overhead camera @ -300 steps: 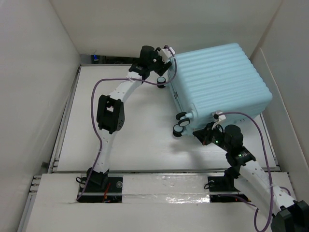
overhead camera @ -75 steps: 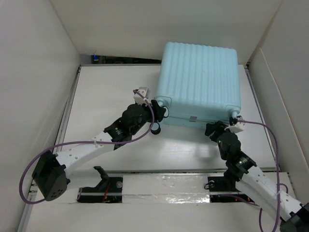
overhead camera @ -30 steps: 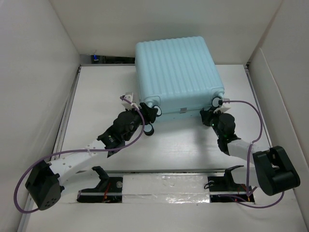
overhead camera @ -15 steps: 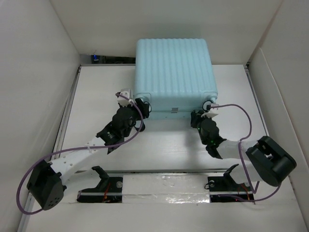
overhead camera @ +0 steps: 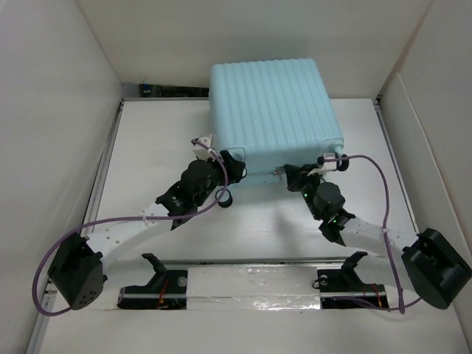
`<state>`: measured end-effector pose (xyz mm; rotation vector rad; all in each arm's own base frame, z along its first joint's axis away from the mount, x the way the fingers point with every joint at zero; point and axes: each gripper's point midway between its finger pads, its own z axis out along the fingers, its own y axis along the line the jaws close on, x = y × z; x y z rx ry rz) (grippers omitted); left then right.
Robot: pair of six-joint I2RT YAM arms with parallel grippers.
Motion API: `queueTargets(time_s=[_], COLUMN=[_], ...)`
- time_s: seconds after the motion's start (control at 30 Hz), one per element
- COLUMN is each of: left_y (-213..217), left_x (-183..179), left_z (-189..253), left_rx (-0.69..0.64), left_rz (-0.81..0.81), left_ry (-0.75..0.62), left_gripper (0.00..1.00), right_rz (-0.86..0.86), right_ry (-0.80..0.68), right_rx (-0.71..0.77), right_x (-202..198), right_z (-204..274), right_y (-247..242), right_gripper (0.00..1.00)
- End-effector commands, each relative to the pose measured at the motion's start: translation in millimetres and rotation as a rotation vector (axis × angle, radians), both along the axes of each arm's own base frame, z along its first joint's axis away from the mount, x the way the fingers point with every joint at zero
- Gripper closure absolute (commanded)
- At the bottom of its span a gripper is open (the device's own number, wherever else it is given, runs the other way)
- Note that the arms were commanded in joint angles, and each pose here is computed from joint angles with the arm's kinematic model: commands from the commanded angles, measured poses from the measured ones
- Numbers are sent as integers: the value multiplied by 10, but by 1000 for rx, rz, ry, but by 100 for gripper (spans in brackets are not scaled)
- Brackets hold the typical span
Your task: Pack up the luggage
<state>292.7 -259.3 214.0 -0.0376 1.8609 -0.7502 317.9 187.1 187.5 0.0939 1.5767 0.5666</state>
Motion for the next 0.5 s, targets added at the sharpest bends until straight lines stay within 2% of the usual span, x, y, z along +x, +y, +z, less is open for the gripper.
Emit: queueTargets(time_s=[0.0, 0.07, 0.1, 0.17, 0.23, 0.37, 0.4, 0.47], left_y=[-517, -620, -630, -662, -632, -544, -519, -492], left_x=[-290, -345, -336, -341, -334, -362, -369, -383], left_z=[775, 842, 833, 896, 934, 880, 878, 815], left_rx=[-177, -202, -202, -215, -215, -194, -192, -184], left_rz=[-272, -330, -330, -344, -331, -301, -295, -291], left_ry=[-180, -179, -179, -186, -196, -198, -201, -192], left_gripper=[100, 100, 100, 100, 100, 100, 100, 100], right_rz=[172, 308, 306, 367, 341, 242, 231, 206], right_ry=[-31, -21, -21, -16, 14, 43, 41, 98], right_rx=[23, 18, 18, 27, -11, -6, 11, -23], right_x=[-123, -315, -313, -462, -457, -363, -385, -382], right_z=[74, -48, -49, -93, -189, -185, -127, -256], right_y=[505, 1145, 1144, 1472, 1482, 1080, 966, 808], right_gripper=[100, 100, 100, 100, 100, 99, 87, 73])
